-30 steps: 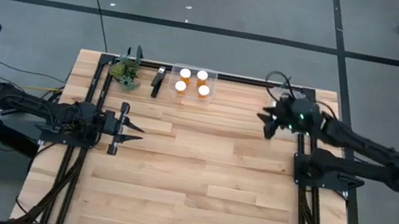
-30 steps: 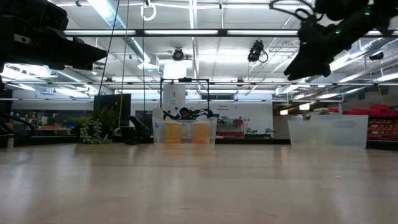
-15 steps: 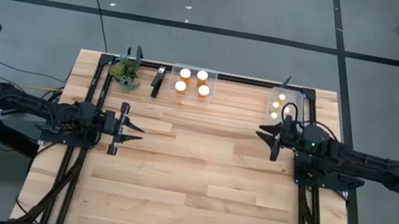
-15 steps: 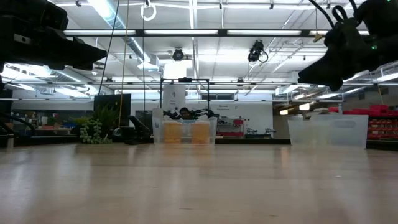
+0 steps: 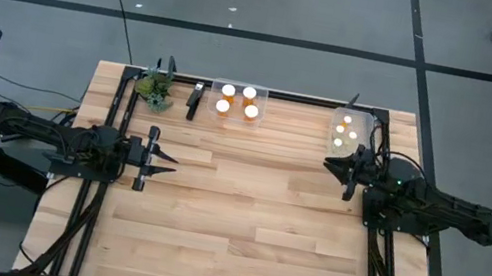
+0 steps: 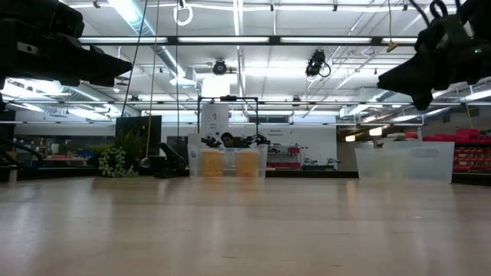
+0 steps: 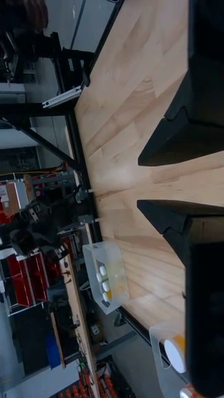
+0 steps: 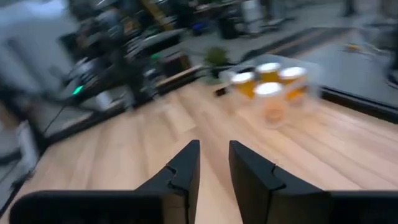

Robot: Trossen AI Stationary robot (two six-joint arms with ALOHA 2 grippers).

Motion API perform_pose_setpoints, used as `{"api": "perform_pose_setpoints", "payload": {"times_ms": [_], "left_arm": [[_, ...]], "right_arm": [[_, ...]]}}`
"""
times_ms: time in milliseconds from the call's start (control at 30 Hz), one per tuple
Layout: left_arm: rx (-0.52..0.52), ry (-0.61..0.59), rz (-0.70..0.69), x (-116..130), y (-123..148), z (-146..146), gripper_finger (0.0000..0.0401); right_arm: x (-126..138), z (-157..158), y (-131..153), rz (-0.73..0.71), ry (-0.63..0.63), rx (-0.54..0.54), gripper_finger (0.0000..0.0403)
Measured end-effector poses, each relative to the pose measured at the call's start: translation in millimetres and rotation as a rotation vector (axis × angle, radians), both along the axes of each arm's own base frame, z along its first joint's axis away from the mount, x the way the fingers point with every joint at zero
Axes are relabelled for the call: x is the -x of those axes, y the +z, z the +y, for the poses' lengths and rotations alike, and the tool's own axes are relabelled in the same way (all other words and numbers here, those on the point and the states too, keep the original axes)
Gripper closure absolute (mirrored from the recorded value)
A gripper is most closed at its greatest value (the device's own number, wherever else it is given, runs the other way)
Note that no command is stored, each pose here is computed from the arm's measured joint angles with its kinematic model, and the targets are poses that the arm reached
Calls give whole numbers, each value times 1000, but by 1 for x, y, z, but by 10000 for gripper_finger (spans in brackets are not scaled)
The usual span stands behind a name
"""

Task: Pick and place medicine bottles into bin by pill shape (circle, oval)
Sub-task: Return to Home Position

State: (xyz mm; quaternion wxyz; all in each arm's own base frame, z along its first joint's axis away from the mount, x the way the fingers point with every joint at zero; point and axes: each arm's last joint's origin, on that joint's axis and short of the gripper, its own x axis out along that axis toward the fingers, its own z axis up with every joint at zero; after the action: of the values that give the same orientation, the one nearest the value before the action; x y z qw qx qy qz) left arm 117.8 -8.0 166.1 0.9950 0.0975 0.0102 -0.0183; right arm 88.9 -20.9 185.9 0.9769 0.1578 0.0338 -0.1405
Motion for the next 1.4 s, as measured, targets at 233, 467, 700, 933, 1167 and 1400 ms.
{"api": "perform_pose_setpoints", "payload": {"times_ms": [233,467,700,933,1167,1400], "left_arm": [[0,0,0,0,0,0,294],[0,0,0,0,0,0,294],[0,0,0,0,0,0,294],[0,0,0,0,0,0,294],[0,0,0,0,0,0,294],[0,0,0,0,0,0,294]], "right_arm": [[1,-2,1,-17,-84,-70,313],[1,-2,1,-18,-84,-69,313],[1,-2,1,-18,-84,-69,313],[1,-2,1,-18,-84,-70,313],[1,-2,1,-18,-84,-69,313],[1,-2,2,-18,-84,-69,313]]}}
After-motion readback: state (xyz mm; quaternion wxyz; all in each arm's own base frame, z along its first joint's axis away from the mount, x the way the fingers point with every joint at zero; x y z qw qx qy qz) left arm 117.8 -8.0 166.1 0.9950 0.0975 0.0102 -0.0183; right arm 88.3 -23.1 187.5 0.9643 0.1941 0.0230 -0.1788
